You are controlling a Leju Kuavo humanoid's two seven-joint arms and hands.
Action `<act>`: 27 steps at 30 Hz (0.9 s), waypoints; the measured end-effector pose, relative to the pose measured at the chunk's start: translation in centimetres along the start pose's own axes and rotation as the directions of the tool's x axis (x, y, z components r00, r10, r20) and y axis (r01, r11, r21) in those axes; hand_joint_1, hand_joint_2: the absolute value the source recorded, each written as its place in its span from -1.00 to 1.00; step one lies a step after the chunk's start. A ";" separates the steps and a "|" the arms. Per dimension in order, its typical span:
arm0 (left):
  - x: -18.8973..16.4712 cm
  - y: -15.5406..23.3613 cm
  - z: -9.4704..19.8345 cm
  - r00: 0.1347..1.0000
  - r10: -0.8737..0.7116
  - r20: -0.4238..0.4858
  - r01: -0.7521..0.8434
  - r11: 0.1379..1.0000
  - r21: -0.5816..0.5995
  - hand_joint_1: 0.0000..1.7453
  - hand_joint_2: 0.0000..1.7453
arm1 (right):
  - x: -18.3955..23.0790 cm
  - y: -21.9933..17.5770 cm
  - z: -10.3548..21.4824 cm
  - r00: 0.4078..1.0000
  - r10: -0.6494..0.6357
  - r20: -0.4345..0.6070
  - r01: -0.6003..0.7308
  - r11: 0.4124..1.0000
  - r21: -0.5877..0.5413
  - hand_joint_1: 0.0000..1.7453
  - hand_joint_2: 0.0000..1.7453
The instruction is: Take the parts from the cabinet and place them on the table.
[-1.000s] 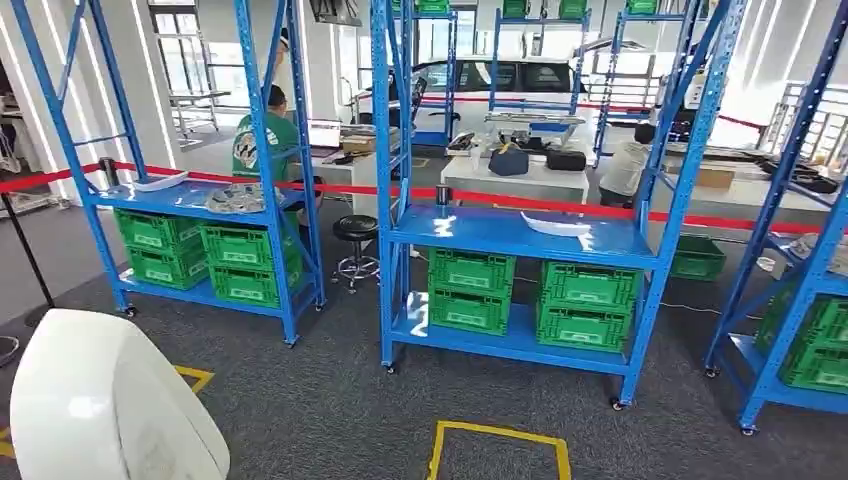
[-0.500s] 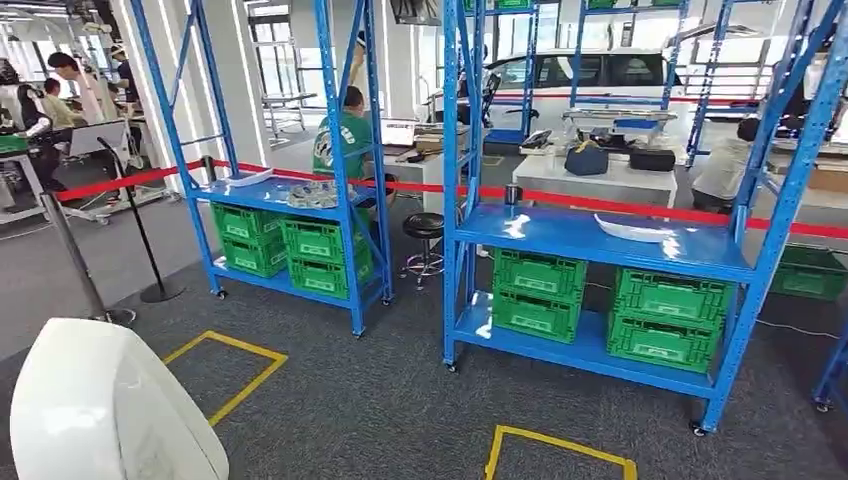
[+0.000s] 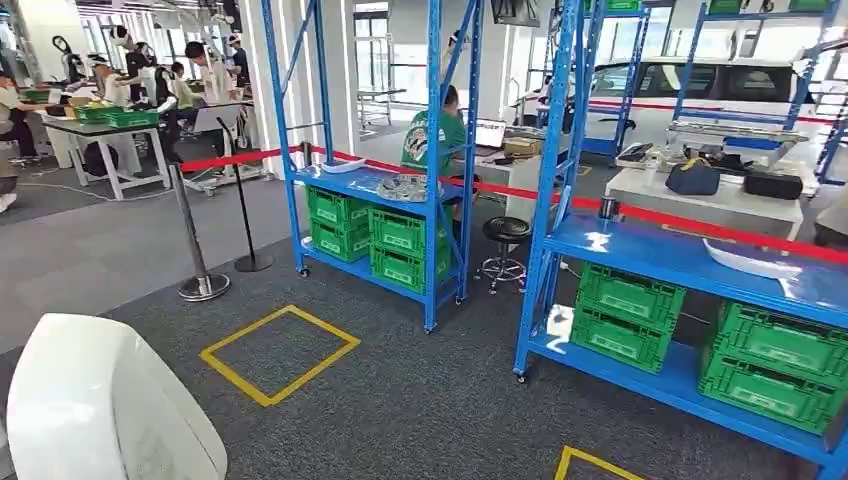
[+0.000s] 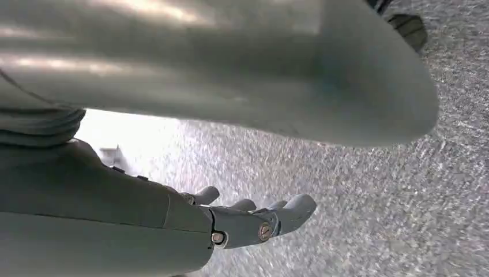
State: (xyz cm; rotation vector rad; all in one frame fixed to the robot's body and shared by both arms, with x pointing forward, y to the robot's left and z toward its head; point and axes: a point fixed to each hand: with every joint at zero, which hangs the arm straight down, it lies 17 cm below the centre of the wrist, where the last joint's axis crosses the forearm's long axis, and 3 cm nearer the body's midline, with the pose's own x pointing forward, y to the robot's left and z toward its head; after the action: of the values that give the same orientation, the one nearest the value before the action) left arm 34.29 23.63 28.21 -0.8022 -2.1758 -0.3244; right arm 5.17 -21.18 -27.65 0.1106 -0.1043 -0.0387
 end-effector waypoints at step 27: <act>3.8 3.2 -4.0 0.990 -0.121 0.073 0.124 0.992 -0.035 1.00 1.00 | 0.8 1.7 0.1 1.000 -0.019 -0.003 0.019 0.999 0.033 -1.00 -1.00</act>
State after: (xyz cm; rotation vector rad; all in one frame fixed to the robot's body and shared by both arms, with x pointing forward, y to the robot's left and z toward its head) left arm 36.79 25.94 33.60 -0.7125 -2.2965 -0.4078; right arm 6.05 -19.50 -27.31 0.1441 -0.1010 -0.0556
